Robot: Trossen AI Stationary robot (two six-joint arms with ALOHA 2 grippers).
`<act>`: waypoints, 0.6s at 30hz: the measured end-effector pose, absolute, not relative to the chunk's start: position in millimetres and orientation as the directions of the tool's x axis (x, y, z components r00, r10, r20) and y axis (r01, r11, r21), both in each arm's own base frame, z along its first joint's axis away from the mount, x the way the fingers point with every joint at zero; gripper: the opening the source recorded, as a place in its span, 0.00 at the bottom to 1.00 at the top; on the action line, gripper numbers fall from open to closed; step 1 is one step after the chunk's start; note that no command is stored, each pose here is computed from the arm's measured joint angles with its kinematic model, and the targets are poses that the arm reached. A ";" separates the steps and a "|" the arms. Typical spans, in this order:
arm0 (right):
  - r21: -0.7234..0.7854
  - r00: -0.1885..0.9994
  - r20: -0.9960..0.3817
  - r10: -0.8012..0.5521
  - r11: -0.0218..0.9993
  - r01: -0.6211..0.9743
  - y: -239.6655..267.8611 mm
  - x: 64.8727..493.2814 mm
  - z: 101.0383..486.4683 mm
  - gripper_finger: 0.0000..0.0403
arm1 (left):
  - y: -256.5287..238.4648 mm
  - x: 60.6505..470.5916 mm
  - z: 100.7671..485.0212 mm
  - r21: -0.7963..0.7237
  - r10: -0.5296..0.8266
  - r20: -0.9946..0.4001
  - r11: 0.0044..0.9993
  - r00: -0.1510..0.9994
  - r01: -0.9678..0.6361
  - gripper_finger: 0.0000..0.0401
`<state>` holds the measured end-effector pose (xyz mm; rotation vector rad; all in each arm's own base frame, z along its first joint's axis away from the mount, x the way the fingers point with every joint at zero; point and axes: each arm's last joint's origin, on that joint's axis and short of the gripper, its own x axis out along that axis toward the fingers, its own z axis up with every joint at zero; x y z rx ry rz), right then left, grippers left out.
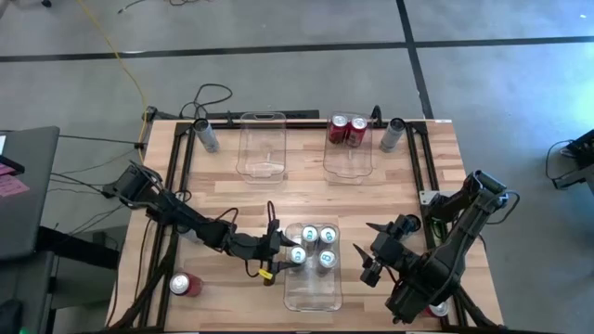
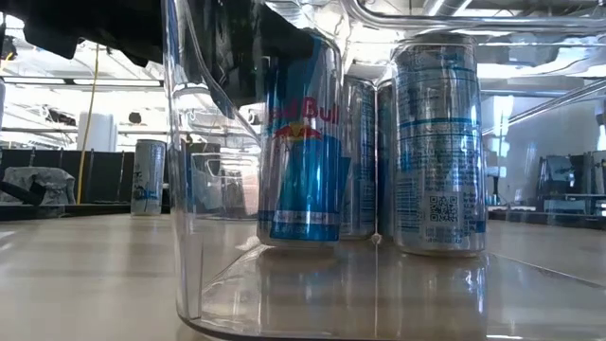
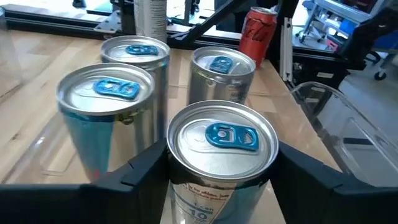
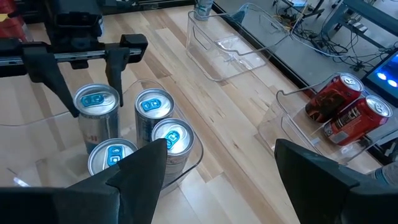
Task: Sort soda cans
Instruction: Put the blue soda can into the bottom transparent bin
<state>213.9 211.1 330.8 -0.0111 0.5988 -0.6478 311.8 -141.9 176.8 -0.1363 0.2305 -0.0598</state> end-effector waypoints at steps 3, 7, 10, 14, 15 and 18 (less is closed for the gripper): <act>-0.194 0.636 -0.521 -0.570 0.804 0.562 211.1 213.9 330.8 0.78 | -143.3 314.4 181.3 -0.131 -0.078 -0.209 0.990 0.975 0.051 0.57; -0.195 0.635 -0.521 -0.570 0.804 0.562 211.1 213.9 330.8 0.78 | -144.6 317.2 186.4 -0.113 -0.078 -0.192 0.992 0.978 0.057 0.60; -0.197 0.635 -0.521 -0.570 0.804 0.561 211.1 213.9 330.8 0.78 | -146.1 320.2 191.7 -0.104 -0.078 -0.176 0.993 0.981 0.060 0.60; -0.200 0.635 -0.520 -0.571 0.804 0.560 210.9 213.7 330.9 0.78 | -150.5 327.1 193.2 -0.070 -0.083 -0.166 0.995 0.983 0.072 0.60; -0.199 0.635 -0.520 -0.571 0.804 0.560 211.0 213.8 330.9 0.78 | -153.1 329.6 191.2 -0.061 -0.088 -0.172 0.995 0.981 0.079 0.60; -0.201 0.634 -0.520 -0.572 0.804 0.560 210.9 213.7 330.9 0.78 | -161.1 342.9 180.9 -0.035 -0.094 -0.208 0.995 0.974 0.089 0.60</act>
